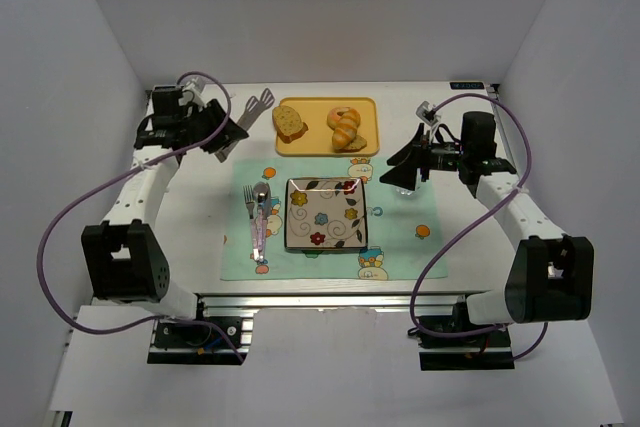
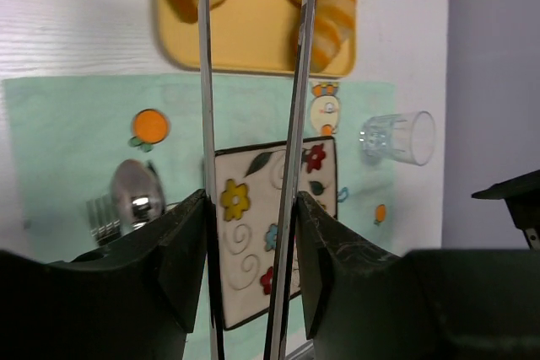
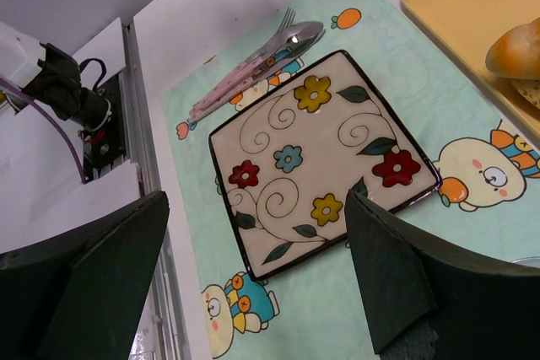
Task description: Place the bread
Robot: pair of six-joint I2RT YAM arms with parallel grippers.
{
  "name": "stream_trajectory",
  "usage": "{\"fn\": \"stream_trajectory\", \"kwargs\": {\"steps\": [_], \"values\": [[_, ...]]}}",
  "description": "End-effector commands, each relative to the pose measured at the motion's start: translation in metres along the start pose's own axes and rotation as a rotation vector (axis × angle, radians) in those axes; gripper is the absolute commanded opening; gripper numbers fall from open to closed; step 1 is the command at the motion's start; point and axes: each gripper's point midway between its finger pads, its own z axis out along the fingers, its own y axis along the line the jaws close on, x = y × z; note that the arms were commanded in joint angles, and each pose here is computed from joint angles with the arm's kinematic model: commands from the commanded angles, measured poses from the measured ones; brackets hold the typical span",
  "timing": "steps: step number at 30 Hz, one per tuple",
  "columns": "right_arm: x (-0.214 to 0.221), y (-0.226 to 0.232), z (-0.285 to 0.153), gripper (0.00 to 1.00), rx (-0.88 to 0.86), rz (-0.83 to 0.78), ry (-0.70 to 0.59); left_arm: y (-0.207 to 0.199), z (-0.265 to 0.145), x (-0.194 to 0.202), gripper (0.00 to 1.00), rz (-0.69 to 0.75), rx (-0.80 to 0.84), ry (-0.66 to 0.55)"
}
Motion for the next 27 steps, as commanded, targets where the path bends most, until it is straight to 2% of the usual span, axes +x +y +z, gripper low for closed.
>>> {"fn": "stream_trajectory", "kwargs": {"steps": [1,7,15,27], "values": [[-0.016,0.015,-0.006,0.89,-0.024,-0.069,-0.030,-0.056,0.013,-0.015,0.53,0.026,0.140,-0.023],[-0.012,0.020,-0.008,0.89,-0.020,-0.066,-0.029,-0.084,0.055,-0.019,0.53,0.065,0.159,0.002],[-0.012,0.022,-0.012,0.89,-0.008,-0.070,-0.031,-0.082,0.127,0.008,0.53,0.103,0.082,0.103],[-0.010,0.017,-0.013,0.89,0.003,-0.058,-0.031,-0.086,0.172,0.028,0.54,0.133,0.079,0.196]]}}
